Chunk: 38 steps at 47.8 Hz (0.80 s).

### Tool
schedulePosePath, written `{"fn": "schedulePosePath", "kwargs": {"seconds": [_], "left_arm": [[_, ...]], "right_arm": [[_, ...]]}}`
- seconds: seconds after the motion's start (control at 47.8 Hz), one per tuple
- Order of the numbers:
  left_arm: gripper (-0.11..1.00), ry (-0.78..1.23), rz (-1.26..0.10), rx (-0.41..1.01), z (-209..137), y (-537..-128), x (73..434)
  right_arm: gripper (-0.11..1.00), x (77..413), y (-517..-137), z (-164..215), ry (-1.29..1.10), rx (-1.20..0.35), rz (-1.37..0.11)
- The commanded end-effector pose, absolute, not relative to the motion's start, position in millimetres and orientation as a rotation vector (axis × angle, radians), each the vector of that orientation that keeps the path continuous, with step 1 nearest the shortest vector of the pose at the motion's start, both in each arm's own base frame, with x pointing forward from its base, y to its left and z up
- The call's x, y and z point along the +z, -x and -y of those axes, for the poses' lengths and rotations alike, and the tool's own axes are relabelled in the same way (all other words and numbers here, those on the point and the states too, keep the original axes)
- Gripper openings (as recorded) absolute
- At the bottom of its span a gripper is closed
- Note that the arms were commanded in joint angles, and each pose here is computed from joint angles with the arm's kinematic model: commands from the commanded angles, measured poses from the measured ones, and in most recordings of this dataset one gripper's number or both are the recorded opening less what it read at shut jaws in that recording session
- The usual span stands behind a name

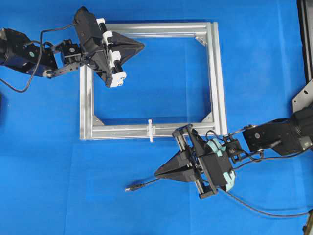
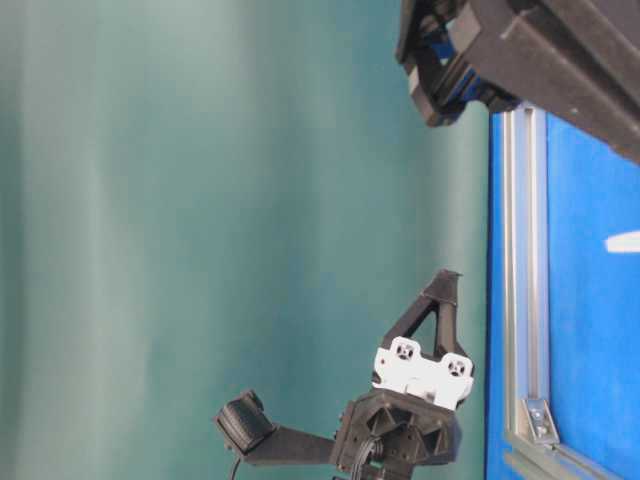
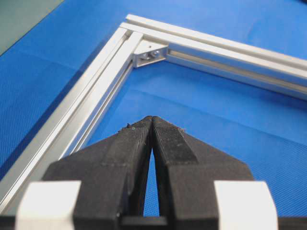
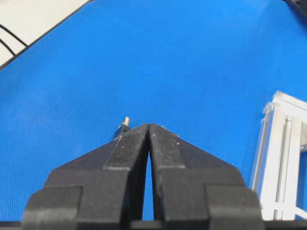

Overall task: Insert the wire through the string loop located in the center.
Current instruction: 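Rotate the right gripper holding the black USB cable toward the frame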

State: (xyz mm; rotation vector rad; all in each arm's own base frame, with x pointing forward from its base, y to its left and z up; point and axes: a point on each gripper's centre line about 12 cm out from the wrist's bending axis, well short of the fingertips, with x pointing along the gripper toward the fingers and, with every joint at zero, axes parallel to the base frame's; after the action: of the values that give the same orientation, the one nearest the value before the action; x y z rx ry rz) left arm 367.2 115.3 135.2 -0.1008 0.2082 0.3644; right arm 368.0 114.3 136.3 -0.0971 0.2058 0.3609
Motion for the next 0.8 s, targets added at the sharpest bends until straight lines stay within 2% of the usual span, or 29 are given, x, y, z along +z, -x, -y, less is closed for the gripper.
{"fn": "schedulePosePath", "kwargs": {"seconds": [0.0, 0.105, 0.544, 0.607, 0.67, 0.774], "left_arm": [[0.00, 0.082, -0.183, 0.333, -110.2, -370.7, 151.1], [0.00, 0.084, -0.195, 0.334, -110.4, -369.6, 149.2], [0.00, 0.085, -0.192, 0.335, -110.4, -369.6, 149.5], [0.00, 0.085, -0.189, 0.335, -110.4, -369.6, 150.3], [0.00, 0.085, -0.190, 0.333, -109.9, -369.8, 150.1], [0.00, 0.086, -0.190, 0.335, -110.4, -369.6, 150.1]], "right_arm": [[0.00, 159.3, -370.7, -120.7, 0.091, 0.373, -0.136], [-0.05, 163.6, -368.5, -125.7, 0.091, 0.388, -0.128], [-0.04, 160.3, -366.5, -129.1, 0.004, 0.388, -0.181], [0.02, 160.8, -366.9, -129.2, 0.002, 0.388, -0.180], [0.12, 161.2, -367.1, -129.8, 0.001, 0.388, -0.179], [0.40, 162.1, -368.4, -129.5, -0.004, 0.382, -0.179]]}}
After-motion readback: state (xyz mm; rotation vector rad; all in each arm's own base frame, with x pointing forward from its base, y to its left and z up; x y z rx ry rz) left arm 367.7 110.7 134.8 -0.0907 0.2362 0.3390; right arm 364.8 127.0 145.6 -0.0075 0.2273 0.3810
